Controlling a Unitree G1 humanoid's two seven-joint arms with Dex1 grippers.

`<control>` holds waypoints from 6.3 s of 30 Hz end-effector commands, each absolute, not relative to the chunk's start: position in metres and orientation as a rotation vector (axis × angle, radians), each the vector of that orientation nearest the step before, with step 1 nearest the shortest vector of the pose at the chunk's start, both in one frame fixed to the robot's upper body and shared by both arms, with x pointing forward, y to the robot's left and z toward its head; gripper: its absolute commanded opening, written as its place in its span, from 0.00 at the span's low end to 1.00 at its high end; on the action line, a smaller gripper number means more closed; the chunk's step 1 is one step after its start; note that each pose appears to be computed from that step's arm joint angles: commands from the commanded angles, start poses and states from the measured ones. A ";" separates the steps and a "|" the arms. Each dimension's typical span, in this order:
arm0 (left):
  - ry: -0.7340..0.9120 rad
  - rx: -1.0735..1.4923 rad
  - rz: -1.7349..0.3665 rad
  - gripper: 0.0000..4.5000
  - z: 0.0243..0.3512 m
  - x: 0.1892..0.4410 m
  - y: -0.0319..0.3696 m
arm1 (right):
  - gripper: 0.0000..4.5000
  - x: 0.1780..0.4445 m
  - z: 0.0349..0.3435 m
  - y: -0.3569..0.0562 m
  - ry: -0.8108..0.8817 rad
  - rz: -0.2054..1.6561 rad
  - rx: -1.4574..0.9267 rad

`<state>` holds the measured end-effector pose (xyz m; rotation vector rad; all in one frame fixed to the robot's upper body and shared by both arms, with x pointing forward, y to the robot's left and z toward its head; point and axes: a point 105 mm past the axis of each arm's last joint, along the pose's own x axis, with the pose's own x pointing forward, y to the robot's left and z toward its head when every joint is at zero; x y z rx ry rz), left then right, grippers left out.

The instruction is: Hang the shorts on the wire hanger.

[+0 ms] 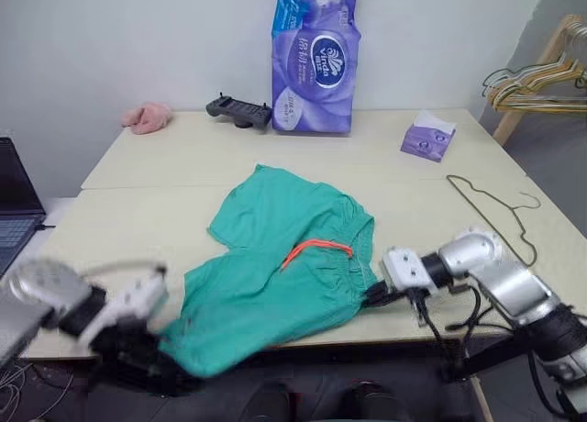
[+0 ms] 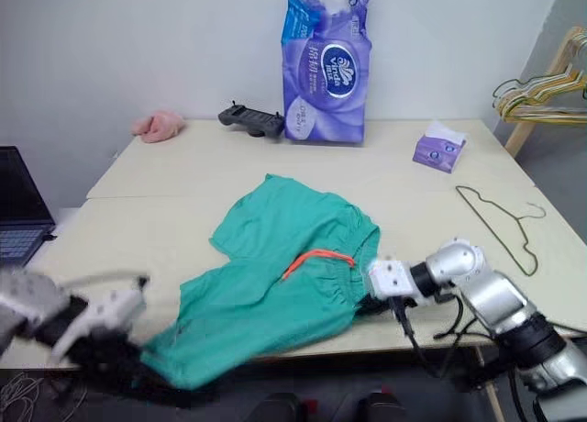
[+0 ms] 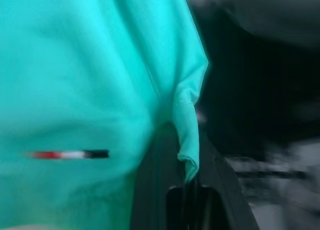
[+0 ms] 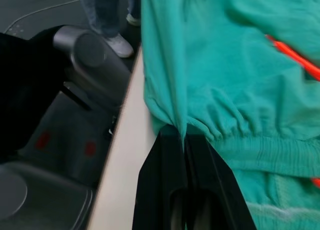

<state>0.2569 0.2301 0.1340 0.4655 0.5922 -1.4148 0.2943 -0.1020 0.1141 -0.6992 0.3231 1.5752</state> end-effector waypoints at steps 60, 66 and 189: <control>0.831 0.638 -1.302 0.00 0.076 0.192 0.274 | 0.01 0.241 0.080 -0.092 0.375 1.373 -0.663; 0.816 0.663 -1.296 0.00 0.075 0.198 0.277 | 0.01 0.227 0.079 -0.088 0.423 1.441 -0.623; -0.147 0.216 -1.111 0.99 0.165 0.331 -0.084 | 1.00 0.397 0.113 -0.367 0.431 -0.065 -0.094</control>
